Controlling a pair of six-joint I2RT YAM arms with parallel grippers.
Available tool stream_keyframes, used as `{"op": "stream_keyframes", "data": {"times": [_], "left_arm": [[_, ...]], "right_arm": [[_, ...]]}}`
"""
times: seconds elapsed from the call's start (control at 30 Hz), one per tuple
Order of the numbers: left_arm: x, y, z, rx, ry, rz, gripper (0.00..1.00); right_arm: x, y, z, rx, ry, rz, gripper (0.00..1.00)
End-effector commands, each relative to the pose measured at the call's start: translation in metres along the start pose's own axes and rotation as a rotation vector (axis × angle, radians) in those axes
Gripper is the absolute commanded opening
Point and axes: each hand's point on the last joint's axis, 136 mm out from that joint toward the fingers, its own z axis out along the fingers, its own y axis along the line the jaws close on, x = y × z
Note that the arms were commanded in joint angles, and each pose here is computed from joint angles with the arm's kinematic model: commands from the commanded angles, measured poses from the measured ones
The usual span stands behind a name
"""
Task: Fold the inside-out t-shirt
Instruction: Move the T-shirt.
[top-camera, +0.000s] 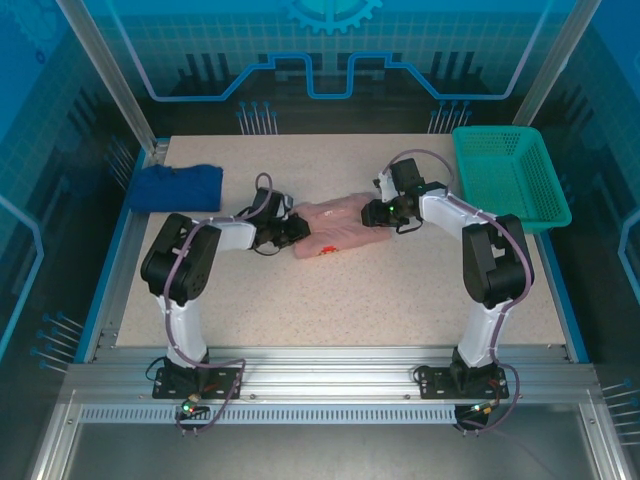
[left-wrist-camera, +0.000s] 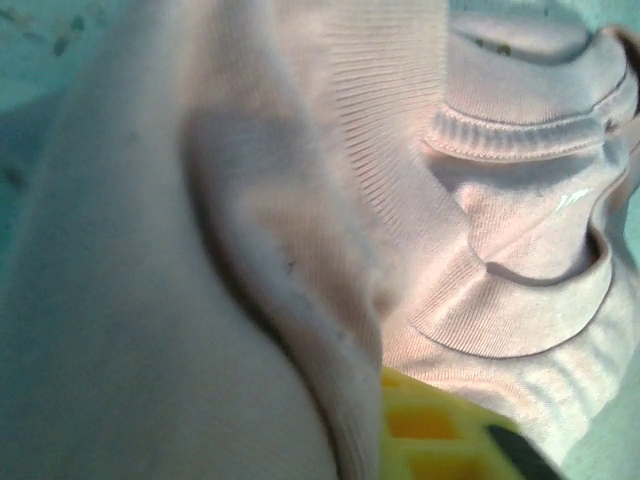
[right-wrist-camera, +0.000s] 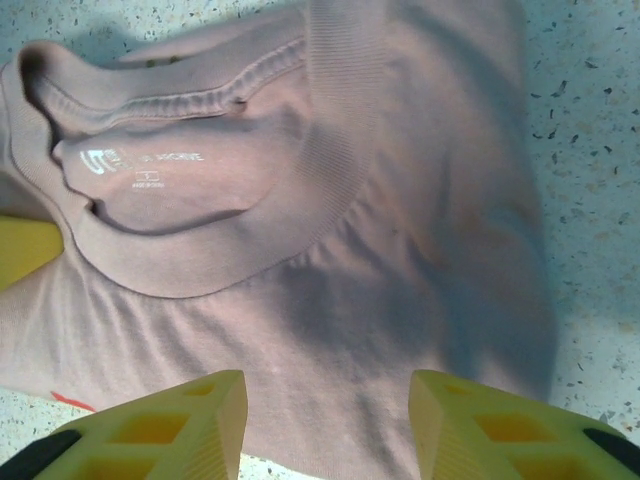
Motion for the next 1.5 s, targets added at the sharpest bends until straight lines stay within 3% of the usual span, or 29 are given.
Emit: {"op": "stream_keyframes", "data": {"times": [0.0,0.17,0.33,0.63,0.9,1.13,1.47], "left_arm": [[-0.019,-0.012,-0.001,0.066,-0.042,0.080,0.00],[-0.038,-0.007,-0.024,0.125,-0.015,0.108,0.00],[-0.060,0.002,-0.062,0.039,0.007,0.181,0.00],[-0.132,0.039,-0.139,-0.365,0.026,0.415,0.00],[-0.197,0.047,-0.209,-0.635,0.001,0.612,0.00],[-0.237,0.068,-0.242,-0.708,-0.029,0.649,0.00],[-0.252,0.086,-0.265,-0.723,-0.049,0.640,0.00]], "right_arm": [[0.001,0.001,0.001,-0.006,0.005,0.002,0.46],[0.001,-0.002,-0.008,0.012,-0.006,-0.005,0.46],[-0.013,-0.002,-0.026,0.027,-0.074,-0.024,0.47],[-0.056,0.025,-0.040,-0.068,-0.215,-0.057,0.48],[-0.064,0.031,-0.017,-0.097,-0.192,-0.059,0.48],[-0.061,0.025,-0.016,-0.065,-0.185,-0.070,0.47],[-0.055,0.022,-0.009,-0.050,-0.165,-0.069,0.47]]}}
